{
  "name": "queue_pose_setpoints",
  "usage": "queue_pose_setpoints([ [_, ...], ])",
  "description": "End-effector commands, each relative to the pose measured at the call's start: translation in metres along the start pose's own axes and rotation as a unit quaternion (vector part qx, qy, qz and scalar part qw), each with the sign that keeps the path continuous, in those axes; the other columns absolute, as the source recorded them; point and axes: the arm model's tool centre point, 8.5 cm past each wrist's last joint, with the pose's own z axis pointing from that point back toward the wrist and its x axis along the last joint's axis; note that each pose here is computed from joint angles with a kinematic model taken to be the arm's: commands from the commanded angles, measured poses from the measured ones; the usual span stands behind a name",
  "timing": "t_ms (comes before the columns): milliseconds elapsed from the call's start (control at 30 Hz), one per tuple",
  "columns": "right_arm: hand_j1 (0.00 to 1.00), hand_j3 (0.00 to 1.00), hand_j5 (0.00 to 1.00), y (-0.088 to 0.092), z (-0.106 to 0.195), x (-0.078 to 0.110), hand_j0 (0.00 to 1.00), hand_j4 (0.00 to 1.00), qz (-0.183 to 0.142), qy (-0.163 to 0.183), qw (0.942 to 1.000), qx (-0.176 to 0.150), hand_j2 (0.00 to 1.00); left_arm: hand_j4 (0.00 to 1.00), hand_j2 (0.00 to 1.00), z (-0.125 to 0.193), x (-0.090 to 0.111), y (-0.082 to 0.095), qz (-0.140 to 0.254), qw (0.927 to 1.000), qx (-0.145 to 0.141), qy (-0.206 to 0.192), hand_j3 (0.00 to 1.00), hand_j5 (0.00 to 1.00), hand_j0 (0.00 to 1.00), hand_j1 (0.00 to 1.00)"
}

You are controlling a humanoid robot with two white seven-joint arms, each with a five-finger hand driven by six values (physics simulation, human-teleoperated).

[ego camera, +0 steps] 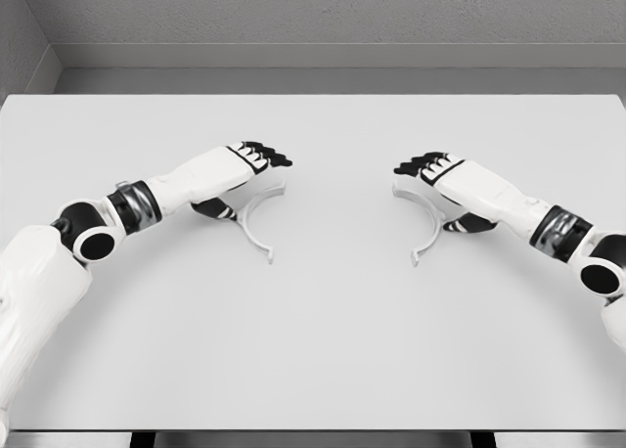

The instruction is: Assemble PVC drainage pipe clamps

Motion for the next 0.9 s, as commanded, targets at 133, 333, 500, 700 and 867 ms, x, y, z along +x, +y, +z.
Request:
queue_pose_setpoints([
  [133,1.0,1.0,1.0,0.001,-0.01,0.008,1.0,1.0,-0.005,-0.013,0.9999,-0.002,1.0,1.0,1.0,-0.004,0.003,0.002,0.004,1.0,0.002,-0.004,1.0,1.0,1.0,1.0],
  [333,1.0,1.0,1.0,0.001,-0.012,0.01,1.0,1.0,-0.006,-0.016,0.9998,-0.004,1.0,1.0,1.0,-0.012,0.009,0.001,0.007,0.9999,-0.001,-0.013,1.0,1.0,1.0,1.0],
  [500,1.0,1.0,1.0,0.0,-0.021,0.018,1.0,1.0,-0.006,-0.029,0.9995,-0.006,1.0,1.0,1.0,-0.015,0.012,0.001,0.009,0.9998,-0.004,-0.016,1.0,1.0,1.0,1.0],
  [700,1.0,1.0,1.0,0.0,-0.026,0.022,1.0,1.0,-0.004,-0.037,0.9993,-0.003,1.0,1.0,1.0,-0.016,0.012,0.002,0.008,0.9998,-0.002,-0.017,1.0,1.0,1.0,1.0],
  [867,1.0,1.0,1.0,-0.005,-0.019,0.016,1.0,1.0,0.0,-0.03,0.9996,-0.005,1.0,1.0,1.0,-0.023,0.018,0.002,0.011,0.9996,-0.004,-0.024,1.0,1.0,1.0,1.0],
])
